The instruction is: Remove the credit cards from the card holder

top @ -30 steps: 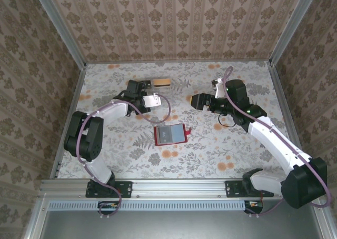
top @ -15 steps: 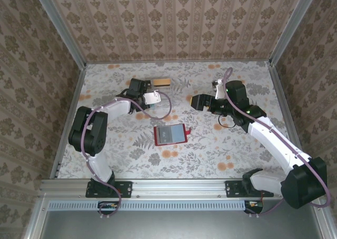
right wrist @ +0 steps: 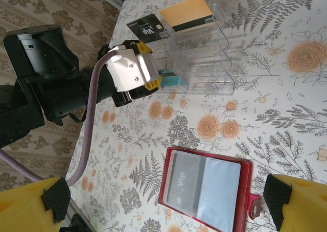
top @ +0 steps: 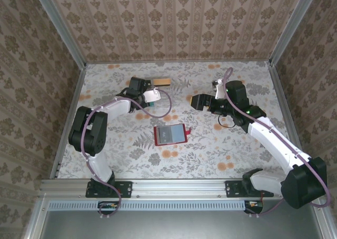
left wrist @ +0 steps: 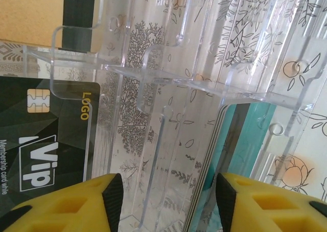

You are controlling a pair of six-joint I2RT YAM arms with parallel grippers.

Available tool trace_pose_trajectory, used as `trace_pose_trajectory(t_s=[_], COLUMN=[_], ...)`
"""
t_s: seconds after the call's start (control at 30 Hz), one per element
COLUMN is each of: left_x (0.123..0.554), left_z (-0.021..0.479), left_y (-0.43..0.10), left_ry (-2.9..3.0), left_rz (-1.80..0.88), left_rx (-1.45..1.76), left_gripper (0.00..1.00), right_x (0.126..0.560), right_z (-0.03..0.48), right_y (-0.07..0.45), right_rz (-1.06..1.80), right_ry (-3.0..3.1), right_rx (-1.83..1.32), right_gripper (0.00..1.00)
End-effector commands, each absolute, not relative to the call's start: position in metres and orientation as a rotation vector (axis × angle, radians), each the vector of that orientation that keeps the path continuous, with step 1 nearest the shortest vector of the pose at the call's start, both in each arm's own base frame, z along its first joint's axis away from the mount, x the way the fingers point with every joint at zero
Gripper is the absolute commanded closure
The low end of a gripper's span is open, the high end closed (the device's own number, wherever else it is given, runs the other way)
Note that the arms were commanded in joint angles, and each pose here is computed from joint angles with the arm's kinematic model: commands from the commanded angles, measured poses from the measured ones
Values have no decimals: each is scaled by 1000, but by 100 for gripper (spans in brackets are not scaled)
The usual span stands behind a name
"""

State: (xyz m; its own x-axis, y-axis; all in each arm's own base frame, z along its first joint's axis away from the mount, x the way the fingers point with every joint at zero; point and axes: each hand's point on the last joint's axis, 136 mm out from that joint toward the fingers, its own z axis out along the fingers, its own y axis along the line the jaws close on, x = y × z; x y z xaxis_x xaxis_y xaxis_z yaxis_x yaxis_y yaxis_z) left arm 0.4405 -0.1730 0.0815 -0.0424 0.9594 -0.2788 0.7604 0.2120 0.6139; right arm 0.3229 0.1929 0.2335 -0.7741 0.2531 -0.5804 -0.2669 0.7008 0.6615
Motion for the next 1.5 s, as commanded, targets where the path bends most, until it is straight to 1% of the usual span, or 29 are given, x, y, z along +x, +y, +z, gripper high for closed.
trace_pose_trajectory(t_s=[0.0, 0.13, 0.17, 0.33, 0.47, 0.63, 0.67, 0.7, 0.73, 0.8, 0.87, 0.93, 1.03, 1.1, 1.13, 1.2, 1.33, 1.4, 1.47], left_x=[439, 432, 429, 419, 409, 393, 389, 386, 382, 372, 361, 350, 334, 322, 317, 306, 288, 280, 273], left_z=[97, 108, 111, 134, 164, 206, 213, 221, 227, 237, 240, 240, 231, 221, 217, 204, 176, 159, 146], left_y=[-179, -178, -177, -172, -166, -148, -144, -138, -132, -122, -115, -112, -109, -113, -117, -125, -143, -153, -165], left_ry=[1828, 1829, 1833, 1873, 1937, 1978, 1991, 2012, 2036, 2104, 2164, 2211, 2249, 2273, 2281, 2307, 2371, 2407, 2430], left_rz=[371, 354, 346, 316, 246, 164, 144, 120, 96, 9, -83, -176, -276, -375, -426, -546, -712, -767, -827], left_rx=[1564, 1535, 1523, 1401, 1184, 872, 802, 716, 644, 504, 382, 289, 140, 55, 25, -49, -171, -214, -237], left_gripper=[37, 34, 30, 30, 30, 27, 26, 22, 20, 19, 20, 24, 36, 44, 46, 48, 53, 60, 62], right_x=[320, 320, 320, 318, 316, 312, 311, 309, 309, 307, 306, 305, 304, 303, 303, 303, 299, 296, 295], right_z=[237, 236, 235, 232, 228, 218, 216, 213, 210, 204, 196, 186, 164, 150, 143, 128, 102, 91, 80], right_y=[194, 195, 195, 199, 207, 224, 228, 233, 237, 247, 255, 263, 273, 276, 276, 273, 269, 271, 272], right_rz=[1044, 1053, 1058, 1072, 1067, 1045, 1036, 1029, 1019, 993, 968, 948, 903, 869, 840, 780, 731, 718, 692], right_ry=[2224, 2227, 2226, 2234, 2250, 2284, 2292, 2301, 2312, 2335, 2362, 2393, 2461, 2499, 2518, 2558, 2620, 2647, 2672], right_rx=[-10, -5, -5, 1, -18, -65, -79, -96, -109, -142, -172, -200, -227, -241, -237, -233, -227, -237, -243], right_gripper=[0, 0, 0, 0, 0, 0, 0, 1, 1, 3, 8, 17, 31, 41, 45, 56, 59, 63, 66])
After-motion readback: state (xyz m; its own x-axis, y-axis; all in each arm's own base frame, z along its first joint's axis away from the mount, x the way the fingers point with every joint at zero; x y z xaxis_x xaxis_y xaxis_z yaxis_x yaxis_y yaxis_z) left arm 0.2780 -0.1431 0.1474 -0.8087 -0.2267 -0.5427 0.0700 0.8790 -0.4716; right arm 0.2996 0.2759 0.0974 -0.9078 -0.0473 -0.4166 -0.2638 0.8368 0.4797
